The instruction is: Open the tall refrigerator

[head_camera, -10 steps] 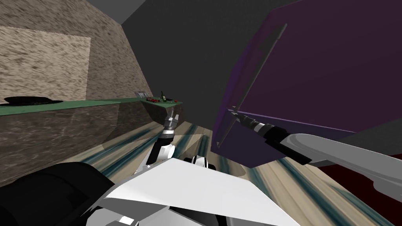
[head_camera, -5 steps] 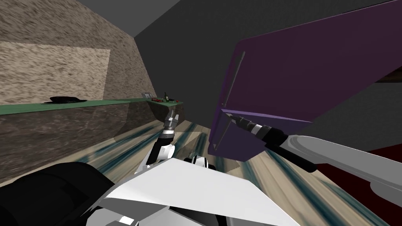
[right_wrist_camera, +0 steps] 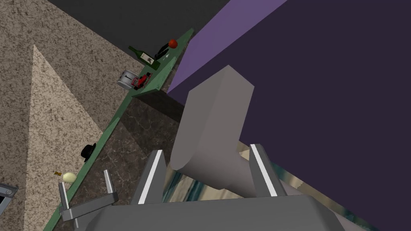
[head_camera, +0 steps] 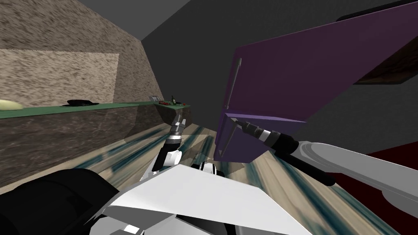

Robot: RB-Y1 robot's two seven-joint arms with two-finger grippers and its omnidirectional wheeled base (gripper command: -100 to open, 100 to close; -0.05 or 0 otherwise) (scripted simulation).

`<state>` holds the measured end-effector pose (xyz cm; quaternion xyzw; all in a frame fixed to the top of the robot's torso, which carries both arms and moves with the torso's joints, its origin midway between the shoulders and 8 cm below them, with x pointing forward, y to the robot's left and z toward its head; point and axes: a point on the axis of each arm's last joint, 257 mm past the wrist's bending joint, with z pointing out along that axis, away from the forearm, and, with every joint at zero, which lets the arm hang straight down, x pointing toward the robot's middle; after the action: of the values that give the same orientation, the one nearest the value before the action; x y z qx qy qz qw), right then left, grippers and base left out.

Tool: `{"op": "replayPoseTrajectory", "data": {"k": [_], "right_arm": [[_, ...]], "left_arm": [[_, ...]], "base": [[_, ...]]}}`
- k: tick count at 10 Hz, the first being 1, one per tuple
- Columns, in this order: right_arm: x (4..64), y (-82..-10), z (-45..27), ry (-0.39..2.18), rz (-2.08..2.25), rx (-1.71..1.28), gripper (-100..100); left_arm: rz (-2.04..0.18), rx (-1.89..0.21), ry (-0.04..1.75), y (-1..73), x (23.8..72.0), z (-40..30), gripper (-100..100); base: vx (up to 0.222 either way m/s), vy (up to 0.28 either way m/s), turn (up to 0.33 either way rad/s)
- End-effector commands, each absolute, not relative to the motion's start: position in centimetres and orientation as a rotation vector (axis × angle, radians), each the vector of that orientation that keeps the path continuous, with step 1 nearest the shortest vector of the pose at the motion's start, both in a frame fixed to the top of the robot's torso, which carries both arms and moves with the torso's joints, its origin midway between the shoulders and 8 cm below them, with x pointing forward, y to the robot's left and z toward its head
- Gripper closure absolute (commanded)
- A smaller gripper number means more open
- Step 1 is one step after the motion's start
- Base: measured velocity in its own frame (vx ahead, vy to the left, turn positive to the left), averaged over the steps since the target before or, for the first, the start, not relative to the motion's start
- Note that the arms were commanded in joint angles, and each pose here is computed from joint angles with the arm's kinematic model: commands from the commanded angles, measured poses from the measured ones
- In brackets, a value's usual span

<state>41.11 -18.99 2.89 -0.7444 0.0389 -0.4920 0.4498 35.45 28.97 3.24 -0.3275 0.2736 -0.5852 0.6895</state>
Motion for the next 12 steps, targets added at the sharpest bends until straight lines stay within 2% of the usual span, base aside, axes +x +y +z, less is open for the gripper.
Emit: {"op": "replayPoseTrajectory", "data": {"k": [1,12], "right_arm": [[40.1,-17.7,2.7,0.063,-1.185,-1.839,100],[32.6,-10.3,3.2,-0.16,-1.025,-1.783,100]], "left_arm": [[-1.309,-0.733,0.612,29.0,35.5,3.2,0],[-1.309,-0.733,0.612,29.0,35.5,3.2,0]], "base": [[-0.088,-0.129,0.039],[-0.142,-0.222,0.085]]}}
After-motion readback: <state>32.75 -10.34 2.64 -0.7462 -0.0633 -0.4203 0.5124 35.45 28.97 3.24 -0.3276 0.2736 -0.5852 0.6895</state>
